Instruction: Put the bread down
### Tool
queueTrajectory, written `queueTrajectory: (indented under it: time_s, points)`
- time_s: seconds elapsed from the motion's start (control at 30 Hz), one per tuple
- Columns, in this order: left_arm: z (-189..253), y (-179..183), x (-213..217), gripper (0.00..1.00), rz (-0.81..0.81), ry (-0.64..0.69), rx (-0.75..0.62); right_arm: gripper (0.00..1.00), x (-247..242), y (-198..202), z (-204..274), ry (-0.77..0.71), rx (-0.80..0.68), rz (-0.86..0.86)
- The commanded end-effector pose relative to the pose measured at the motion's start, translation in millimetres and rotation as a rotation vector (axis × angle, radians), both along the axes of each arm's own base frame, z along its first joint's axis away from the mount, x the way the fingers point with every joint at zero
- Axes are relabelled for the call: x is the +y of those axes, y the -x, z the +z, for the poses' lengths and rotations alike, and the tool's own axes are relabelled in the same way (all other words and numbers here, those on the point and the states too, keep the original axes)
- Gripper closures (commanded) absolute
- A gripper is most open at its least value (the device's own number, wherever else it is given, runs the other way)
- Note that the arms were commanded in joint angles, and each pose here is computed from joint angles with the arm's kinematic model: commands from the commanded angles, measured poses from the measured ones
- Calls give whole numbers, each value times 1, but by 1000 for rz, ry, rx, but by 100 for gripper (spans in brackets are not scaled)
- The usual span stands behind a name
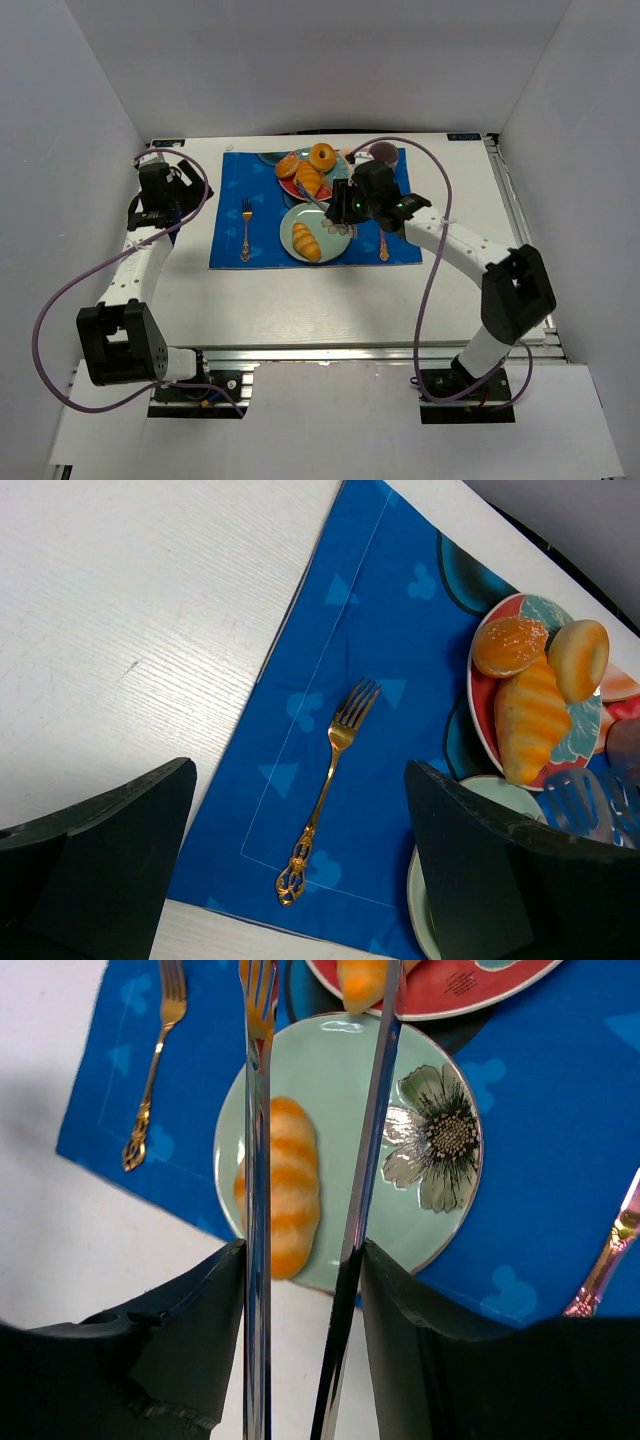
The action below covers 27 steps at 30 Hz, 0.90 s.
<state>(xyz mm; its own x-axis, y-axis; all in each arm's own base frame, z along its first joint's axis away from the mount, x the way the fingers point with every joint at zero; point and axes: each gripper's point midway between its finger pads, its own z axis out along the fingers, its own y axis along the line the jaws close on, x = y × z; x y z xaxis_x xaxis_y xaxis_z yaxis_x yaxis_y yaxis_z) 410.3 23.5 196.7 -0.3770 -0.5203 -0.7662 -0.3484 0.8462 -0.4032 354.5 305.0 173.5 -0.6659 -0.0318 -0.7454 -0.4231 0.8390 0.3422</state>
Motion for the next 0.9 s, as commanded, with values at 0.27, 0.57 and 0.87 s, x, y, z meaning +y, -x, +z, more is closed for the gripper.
queueTrajectory:
  time_s: [0.27,0.57,0.87]
  points:
    - [16,-5,-2,3,-20,13,-48,46,19,-40,10,-116,-23,-127]
    - [10,-7,-9,3,-46,37,-48,46,23,-44,-3,-175,27,-194]
    - [7,-6,-11,3,-55,51,-51,46,30,-50,-13,-196,72,-233]
